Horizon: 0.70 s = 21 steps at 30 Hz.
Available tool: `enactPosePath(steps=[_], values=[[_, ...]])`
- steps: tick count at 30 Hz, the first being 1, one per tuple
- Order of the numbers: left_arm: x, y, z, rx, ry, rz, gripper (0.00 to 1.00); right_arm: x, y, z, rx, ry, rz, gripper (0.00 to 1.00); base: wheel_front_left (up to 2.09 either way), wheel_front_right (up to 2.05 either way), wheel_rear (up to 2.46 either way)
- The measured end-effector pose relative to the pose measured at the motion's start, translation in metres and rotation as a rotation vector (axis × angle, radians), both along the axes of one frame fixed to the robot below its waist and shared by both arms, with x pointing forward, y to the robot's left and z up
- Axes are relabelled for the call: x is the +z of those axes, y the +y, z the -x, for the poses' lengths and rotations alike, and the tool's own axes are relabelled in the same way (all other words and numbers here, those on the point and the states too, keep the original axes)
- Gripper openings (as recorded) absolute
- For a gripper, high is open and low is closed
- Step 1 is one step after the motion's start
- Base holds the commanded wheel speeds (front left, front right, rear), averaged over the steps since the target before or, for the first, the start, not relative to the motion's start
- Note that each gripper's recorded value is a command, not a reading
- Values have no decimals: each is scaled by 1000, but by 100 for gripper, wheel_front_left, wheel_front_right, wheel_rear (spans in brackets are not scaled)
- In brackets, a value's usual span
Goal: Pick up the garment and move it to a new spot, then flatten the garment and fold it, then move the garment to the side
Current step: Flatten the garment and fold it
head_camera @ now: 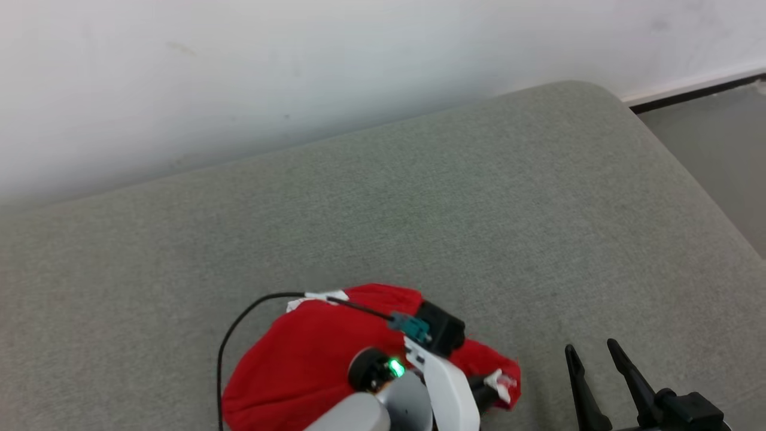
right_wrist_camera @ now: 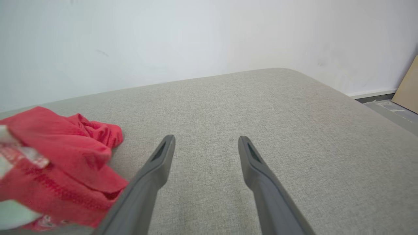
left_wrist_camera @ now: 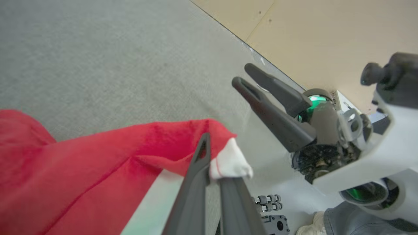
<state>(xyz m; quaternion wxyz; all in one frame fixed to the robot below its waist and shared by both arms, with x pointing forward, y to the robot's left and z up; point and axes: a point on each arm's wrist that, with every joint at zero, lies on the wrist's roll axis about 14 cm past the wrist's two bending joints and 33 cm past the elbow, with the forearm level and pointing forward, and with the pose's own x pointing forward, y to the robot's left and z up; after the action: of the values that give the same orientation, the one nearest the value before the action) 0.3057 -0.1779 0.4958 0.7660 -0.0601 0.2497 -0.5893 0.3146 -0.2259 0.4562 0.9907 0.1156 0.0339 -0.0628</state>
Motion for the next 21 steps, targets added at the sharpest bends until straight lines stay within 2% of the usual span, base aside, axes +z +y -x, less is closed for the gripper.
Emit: enactPosePath(steps=[1,5,10,17,21], values=[[-8,-2,5,-18,3,-17,100,-1,-2,1,-9,4,0,100,0,0,0],[-33,-7,25,-82,25,-59,100,-7,-10,6,-40,25,-4,100,0,0,0],[-39,-7,39,-134,-31,-79,100,-10,-9,5,-39,33,-8,100,0,0,0],[-11,-10,55,-148,-49,19,100,-8,0,-1,-3,22,-7,100,0,0,0],[14,-5,37,-43,-78,104,100,-5,6,-4,21,12,-5,100,0,0,0]])
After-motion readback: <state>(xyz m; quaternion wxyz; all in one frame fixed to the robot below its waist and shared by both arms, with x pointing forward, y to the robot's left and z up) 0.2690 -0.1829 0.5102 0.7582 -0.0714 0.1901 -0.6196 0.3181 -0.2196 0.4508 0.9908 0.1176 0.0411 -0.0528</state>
